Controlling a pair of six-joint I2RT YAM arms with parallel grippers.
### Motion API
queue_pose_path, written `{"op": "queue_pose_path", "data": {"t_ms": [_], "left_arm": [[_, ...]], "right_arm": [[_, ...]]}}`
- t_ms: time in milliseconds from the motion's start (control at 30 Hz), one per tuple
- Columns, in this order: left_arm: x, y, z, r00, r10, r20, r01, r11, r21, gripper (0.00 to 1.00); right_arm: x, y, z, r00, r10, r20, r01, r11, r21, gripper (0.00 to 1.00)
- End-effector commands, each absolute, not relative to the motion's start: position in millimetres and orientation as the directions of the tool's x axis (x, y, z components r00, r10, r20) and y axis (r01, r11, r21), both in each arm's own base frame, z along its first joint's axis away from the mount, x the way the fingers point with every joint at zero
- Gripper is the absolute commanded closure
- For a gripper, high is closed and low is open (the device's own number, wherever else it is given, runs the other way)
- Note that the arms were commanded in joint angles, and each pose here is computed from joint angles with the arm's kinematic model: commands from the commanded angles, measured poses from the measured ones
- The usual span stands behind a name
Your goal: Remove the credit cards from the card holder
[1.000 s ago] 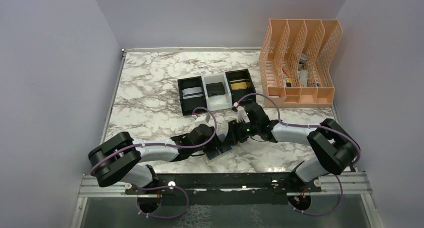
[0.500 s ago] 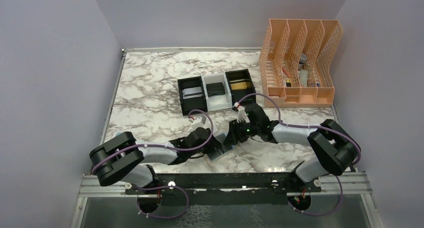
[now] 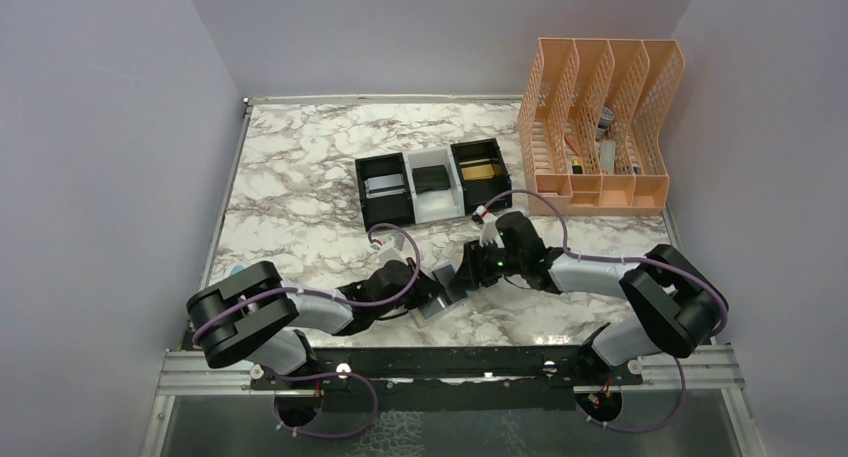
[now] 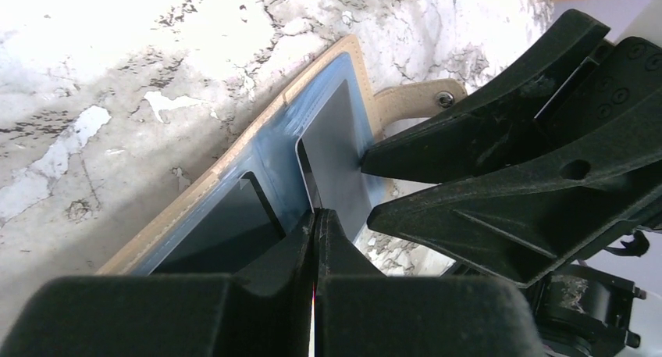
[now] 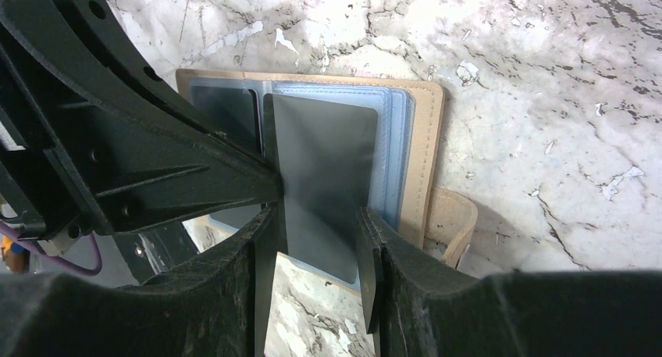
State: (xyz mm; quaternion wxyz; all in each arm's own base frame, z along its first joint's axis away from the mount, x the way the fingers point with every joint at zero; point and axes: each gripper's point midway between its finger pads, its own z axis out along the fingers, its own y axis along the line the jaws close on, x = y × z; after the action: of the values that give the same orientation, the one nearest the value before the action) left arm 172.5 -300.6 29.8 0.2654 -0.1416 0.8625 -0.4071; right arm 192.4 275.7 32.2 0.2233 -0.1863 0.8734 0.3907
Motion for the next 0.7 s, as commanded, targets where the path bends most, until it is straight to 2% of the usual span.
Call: {"op": "queue_pose_path", "data": {"t_ms": [0, 200, 533, 667], "left_arm": [[169.8, -304.9, 41.2, -0.816, -0.471, -0.336, -0.004, 0.585, -0.811, 1.00], [160.7, -288.2, 31.4, -0.820, -0.447, -0.358, 0.007, 0.616, -0.787, 1.00], [159.8, -283.2, 33.8, -0.822, -0.393, -0.412, 0.056, 0.665, -0.745, 1.00], [159.9, -286.4, 32.3, -0.830, -0.375, -0.413, 0.063, 0.673, -0.737, 1.00]], "right_arm": [[190.3, 256.9, 10.9, -0.846, -0.168, -0.505, -0.458, 0.714, 0.529, 0.58], [192.0, 257.3, 13.3, -0.842, -0.179, -0.510, -0.468, 0.714, 0.521, 0.58], [178.2, 267.1, 16.2, -0.864, -0.171, -0.474, -0.459, 0.653, 0.602, 0.58], [185.1, 272.8, 39.0, -0.835, -0.164, -0.525, -0.499, 0.626, 0.599, 0.58]]}}
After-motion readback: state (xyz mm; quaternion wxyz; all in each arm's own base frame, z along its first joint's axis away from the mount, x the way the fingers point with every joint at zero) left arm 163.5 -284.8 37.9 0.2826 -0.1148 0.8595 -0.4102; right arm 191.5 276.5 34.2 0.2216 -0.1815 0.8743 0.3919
